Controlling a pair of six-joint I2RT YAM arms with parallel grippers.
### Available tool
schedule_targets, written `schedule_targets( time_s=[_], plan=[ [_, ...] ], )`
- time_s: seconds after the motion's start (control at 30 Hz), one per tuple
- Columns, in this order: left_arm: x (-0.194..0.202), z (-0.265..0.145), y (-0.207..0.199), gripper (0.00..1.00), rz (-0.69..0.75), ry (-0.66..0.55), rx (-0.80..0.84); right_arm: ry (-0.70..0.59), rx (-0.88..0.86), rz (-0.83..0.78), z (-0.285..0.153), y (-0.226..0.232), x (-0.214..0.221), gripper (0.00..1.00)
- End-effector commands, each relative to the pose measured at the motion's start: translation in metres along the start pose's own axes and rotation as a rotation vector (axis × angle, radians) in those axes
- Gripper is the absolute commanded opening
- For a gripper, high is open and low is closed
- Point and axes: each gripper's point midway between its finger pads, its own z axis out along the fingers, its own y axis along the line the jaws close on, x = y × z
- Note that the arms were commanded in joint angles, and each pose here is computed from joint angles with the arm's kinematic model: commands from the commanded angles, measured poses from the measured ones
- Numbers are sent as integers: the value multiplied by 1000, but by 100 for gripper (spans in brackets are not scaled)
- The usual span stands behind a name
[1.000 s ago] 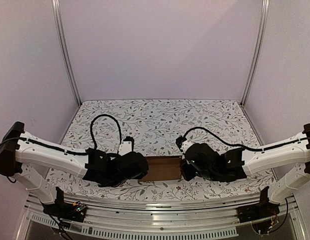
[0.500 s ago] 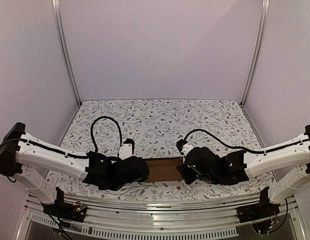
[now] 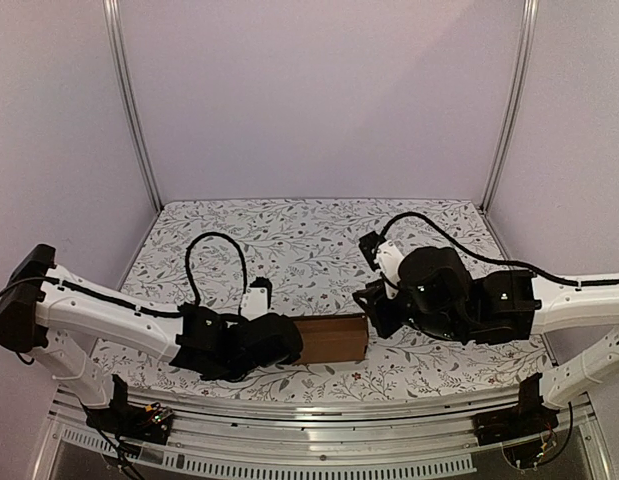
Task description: Fold the paper box
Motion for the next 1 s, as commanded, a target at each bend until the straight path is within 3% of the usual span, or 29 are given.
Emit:
schedule_targets(
  time_s=[0.0,0.1,0.33,0.6,0.77,0.97],
  plan=[
    [56,5,16,0,138,194,-39,-29,42,-71,4,2,-20,12],
    [57,6,16,0,143,196,-41,-44,49,-70,18,7,-28,0],
    [58,7,13,0,151,201,-38,-15,28,-67,65,30,-9,0],
    [58,7,12,0,158,204,-38,91,14,-48,93,35,52,0],
    [57,6,10,8,158,202,-30,136,55,-54,95,30,83,0],
    [53,2,5,31,169,208,-7,161,96,-44,98,26,107,0]
  ],
)
